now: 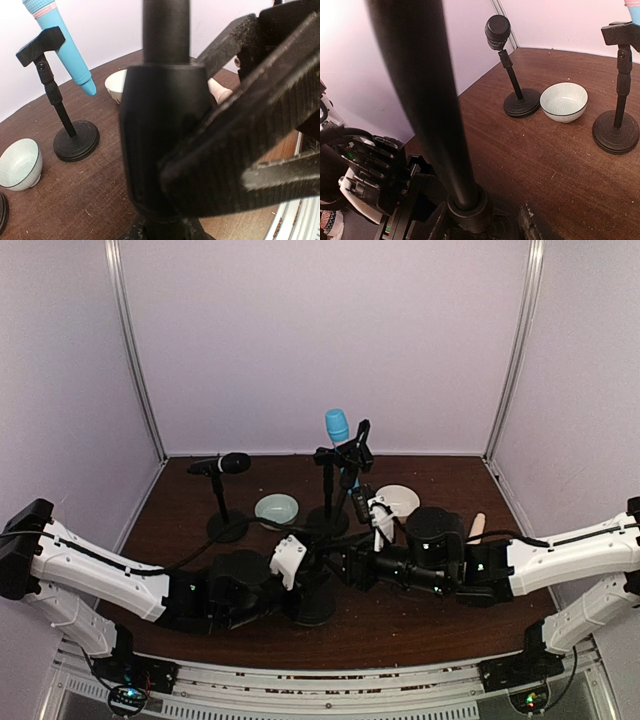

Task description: Attach the microphones to the stand

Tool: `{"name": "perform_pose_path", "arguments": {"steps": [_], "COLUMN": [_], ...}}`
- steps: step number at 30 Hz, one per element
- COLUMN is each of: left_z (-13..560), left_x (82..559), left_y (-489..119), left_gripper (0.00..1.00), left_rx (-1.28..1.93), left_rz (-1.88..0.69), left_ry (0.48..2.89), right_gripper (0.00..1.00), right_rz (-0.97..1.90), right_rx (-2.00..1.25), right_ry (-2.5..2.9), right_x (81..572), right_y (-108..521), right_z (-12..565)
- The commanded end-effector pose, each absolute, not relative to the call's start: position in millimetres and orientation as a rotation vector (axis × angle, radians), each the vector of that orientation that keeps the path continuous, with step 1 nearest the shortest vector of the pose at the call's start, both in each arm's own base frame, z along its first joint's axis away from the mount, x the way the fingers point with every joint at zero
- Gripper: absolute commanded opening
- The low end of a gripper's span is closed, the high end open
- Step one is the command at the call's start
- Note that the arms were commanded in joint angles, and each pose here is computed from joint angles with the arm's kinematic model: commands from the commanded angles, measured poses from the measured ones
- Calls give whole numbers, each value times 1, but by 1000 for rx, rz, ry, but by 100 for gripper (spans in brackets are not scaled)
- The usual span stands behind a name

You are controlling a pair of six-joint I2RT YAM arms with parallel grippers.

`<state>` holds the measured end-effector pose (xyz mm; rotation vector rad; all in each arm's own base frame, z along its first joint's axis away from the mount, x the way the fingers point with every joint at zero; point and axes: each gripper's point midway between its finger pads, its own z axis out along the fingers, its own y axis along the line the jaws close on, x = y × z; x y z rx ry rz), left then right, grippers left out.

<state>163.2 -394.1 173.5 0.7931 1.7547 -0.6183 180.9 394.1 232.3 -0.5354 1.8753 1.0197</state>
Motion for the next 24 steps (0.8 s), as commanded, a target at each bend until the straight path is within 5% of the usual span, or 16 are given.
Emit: {"name": "perform_pose_path", "arguments": {"steps": [1,8,14,24], "left_z": [225,224,225,249], "left_x": [160,156,153,95], "left_y": [-407,-408,-408,-423], "left_gripper": [0,0,0,0], "left_rx": [711,731,723,1058], "left_rz": [-720,-730,-767,-1062], "left_ry": [1637,1633,1620,1449], "right_gripper": [45,30,3,0], "right_rz": [1029,1056,1085,1165], "right_rx": [-475,-495,-529,-943], "right_ry": [1840,1795,1735,1436], "right_x": [190,187,182,128], "right_y": [398,400,399,395], "right_z": [246,247,248,269]}}
